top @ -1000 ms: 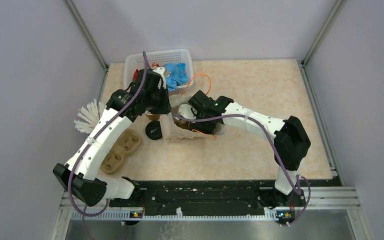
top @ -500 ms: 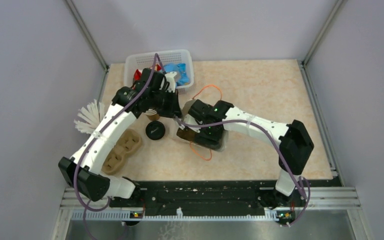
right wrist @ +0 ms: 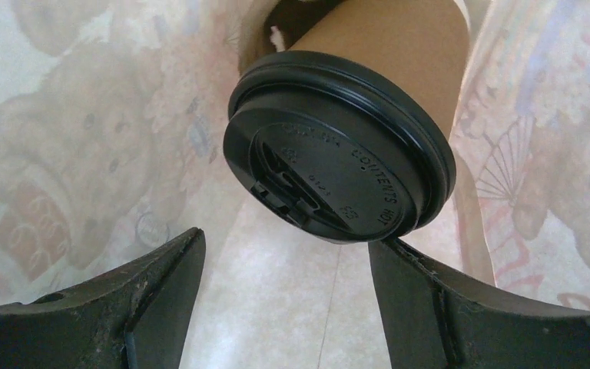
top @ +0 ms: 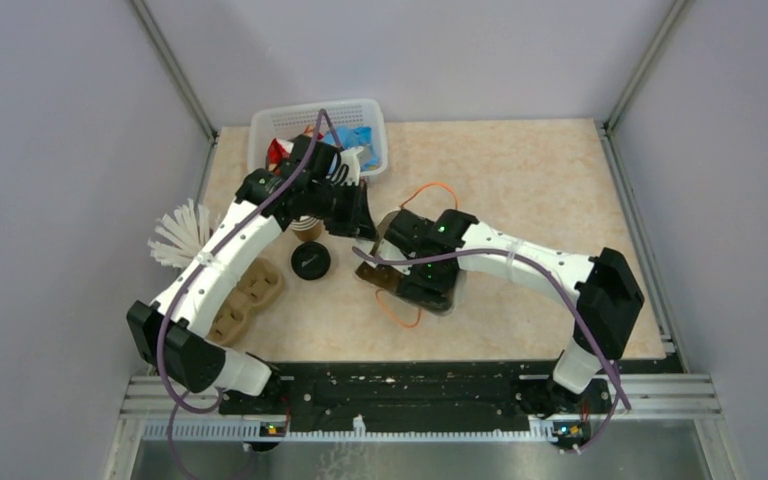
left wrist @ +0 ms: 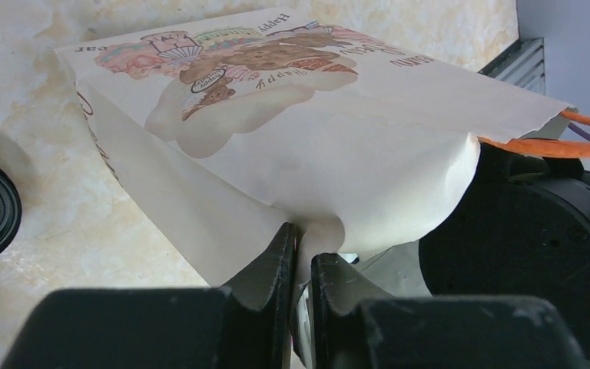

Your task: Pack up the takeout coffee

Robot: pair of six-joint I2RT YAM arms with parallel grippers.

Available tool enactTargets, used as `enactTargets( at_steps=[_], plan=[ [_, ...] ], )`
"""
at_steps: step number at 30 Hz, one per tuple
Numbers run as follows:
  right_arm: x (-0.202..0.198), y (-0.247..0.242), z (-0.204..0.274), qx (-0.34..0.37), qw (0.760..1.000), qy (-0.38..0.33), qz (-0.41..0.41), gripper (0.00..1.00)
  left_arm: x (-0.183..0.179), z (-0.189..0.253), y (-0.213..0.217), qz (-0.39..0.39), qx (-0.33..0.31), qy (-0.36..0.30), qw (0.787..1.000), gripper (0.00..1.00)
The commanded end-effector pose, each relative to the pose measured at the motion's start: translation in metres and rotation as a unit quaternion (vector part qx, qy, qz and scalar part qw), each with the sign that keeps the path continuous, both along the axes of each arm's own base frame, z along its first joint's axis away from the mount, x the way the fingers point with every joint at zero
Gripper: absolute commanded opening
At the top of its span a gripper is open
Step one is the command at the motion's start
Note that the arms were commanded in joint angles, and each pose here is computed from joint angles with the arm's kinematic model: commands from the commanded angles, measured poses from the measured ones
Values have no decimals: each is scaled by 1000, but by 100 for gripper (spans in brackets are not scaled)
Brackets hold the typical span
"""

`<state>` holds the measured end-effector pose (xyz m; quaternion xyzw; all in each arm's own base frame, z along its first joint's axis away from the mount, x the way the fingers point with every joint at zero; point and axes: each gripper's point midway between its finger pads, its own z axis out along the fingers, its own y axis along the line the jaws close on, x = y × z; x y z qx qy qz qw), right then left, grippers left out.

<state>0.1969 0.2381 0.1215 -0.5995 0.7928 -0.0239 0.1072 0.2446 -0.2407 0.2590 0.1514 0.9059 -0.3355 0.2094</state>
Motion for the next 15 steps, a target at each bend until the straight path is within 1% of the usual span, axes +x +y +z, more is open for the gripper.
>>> enactTargets(
  at_steps=[1, 4, 6, 10, 12, 15],
  plan=[
    [22, 4, -4, 16, 999, -42, 2, 77, 14, 3, 0, 30, 6, -7, 999, 16],
    [33, 3, -4, 14, 997, -75, -1, 75, 16, 0, 1, 34, 12, -4, 999, 16],
    [39, 3, 0, 11, 996, -90, -5, 75, 18, -1, 2, 36, 19, 1, 999, 20],
    [40, 6, 4, 18, 996, -92, -7, 76, 18, -7, 4, 40, 31, 5, 999, 24],
    [39, 9, 4, 24, 996, -87, -5, 79, 19, -6, 7, 44, 35, 2, 998, 29],
    [36, 16, 11, 41, 996, -77, -2, 83, 23, -2, 12, 55, 46, -9, 997, 38]
  ],
)
